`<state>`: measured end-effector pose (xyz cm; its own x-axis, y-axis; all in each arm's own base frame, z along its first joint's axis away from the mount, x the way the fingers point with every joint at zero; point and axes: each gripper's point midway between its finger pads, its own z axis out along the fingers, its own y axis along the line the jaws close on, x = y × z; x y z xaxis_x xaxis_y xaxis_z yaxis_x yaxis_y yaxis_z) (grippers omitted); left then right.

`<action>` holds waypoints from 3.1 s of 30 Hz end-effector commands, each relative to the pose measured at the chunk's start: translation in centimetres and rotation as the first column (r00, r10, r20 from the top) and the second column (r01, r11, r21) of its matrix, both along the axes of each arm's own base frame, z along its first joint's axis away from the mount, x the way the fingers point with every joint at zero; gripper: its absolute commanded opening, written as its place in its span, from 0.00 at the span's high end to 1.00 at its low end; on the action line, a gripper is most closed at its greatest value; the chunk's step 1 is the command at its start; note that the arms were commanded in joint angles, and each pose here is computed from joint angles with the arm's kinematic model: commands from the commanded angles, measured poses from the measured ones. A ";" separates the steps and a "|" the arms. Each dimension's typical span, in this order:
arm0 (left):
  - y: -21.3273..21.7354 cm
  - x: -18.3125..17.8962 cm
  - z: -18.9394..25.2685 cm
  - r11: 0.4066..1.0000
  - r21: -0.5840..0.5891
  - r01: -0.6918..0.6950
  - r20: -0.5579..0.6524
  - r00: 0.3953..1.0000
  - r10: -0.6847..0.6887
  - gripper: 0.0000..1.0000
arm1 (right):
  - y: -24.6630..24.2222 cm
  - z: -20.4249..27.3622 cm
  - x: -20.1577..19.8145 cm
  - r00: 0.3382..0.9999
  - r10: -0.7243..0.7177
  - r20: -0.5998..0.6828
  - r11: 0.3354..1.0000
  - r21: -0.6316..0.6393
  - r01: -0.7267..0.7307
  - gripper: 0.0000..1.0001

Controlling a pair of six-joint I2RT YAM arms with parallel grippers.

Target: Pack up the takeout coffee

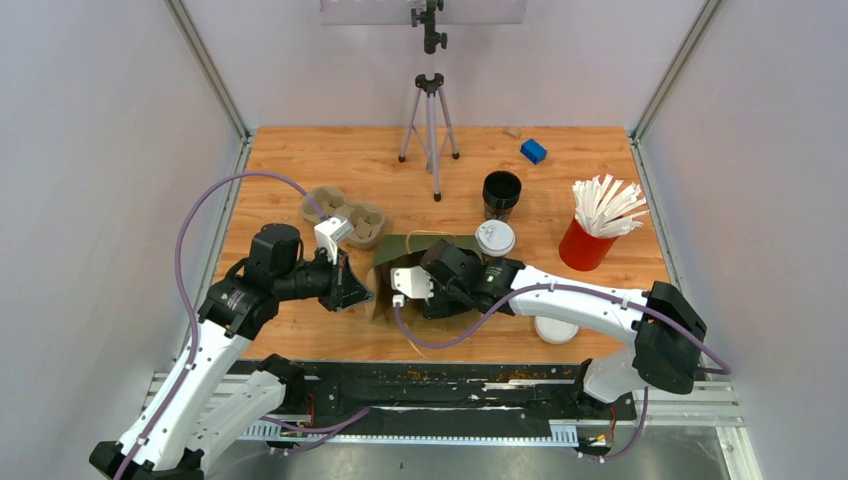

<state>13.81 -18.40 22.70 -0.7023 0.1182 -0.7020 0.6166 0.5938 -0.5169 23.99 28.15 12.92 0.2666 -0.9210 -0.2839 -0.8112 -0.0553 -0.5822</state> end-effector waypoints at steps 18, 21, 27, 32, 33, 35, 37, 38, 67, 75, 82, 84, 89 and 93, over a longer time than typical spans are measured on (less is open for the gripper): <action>-0.3 0.0 1.0 1.000 -0.023 0.019 0.032 0.999 -0.018 1.00 | 1.4 3.5 -1.9 0.998 0.030 -0.057 0.986 0.168 -0.020 0.15; -0.3 0.0 1.0 1.000 -0.022 0.018 0.032 0.999 -0.017 1.00 | 1.9 4.0 -2.1 0.997 0.038 -0.063 0.980 0.195 -0.025 0.14; -0.3 0.0 0.9 1.000 -0.020 0.016 0.032 0.999 -0.016 1.00 | 1.7 4.0 -1.6 0.999 0.000 -0.047 0.980 0.200 0.009 0.13; -0.3 0.0 0.9 1.000 -0.021 0.017 0.033 0.999 -0.016 1.00 | 1.5 4.5 -0.8 0.999 -0.033 -0.014 0.979 0.198 0.035 0.06; -0.3 0.0 0.9 1.000 -0.022 0.018 0.033 0.999 -0.017 1.00 | 1.5 4.6 -0.8 0.999 -0.030 -0.012 0.979 0.200 0.032 0.06; -0.3 0.0 0.9 1.000 -0.022 0.018 0.033 0.999 -0.017 1.00 | 1.7 5.1 -0.8 1.000 -0.022 -0.011 0.976 0.215 0.024 0.06; -0.3 0.0 1.0 1.000 -0.022 0.018 0.034 0.999 -0.017 1.00 | 2.0 5.6 -1.1 1.000 -0.006 -0.015 0.974 0.228 0.009 0.07; -0.3 0.0 1.0 1.000 -0.023 0.019 0.035 0.999 -0.018 1.00 | 2.1 5.8 -1.2 1.000 0.004 -0.018 0.971 0.237 0.001 0.08; -0.4 0.0 1.0 1.000 -0.021 0.021 0.030 0.999 -0.020 1.00 | 1.4 2.6 -0.7 0.999 -0.020 -0.026 0.970 0.243 0.026 0.75; -0.4 0.1 1.1 1.000 -0.021 0.021 0.032 0.999 -0.020 1.00 | 1.3 2.1 0.5 0.998 -0.058 0.008 0.968 0.244 0.054 0.77; -0.4 0.1 1.0 1.000 -0.019 0.021 0.031 0.999 -0.020 1.00 | 0.9 1.1 1.1 0.997 -0.079 0.011 0.970 0.231 0.074 0.78; -0.4 0.1 1.0 1.000 -0.019 0.022 0.030 0.999 -0.021 1.00 | 0.9 1.0 1.3 0.996 -0.084 0.014 0.970 0.229 0.078 0.78; -0.4 0.1 1.0 1.000 -0.019 0.023 0.029 0.999 -0.022 1.00 | 0.6 0.6 1.7 0.995 -0.098 0.017 0.971 0.222 0.092 0.79; -0.4 0.1 0.9 1.000 -0.018 0.022 0.027 0.999 -0.021 1.00 | 0.6 0.4 1.8 0.995 -0.101 0.015 0.971 0.221 0.095 0.79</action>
<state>13.88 -18.43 22.56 -0.7064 0.1207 -0.6974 0.6136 0.5956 -0.5184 24.88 28.48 13.00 0.1926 -0.8669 -0.4597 -0.8098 0.1242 -0.5734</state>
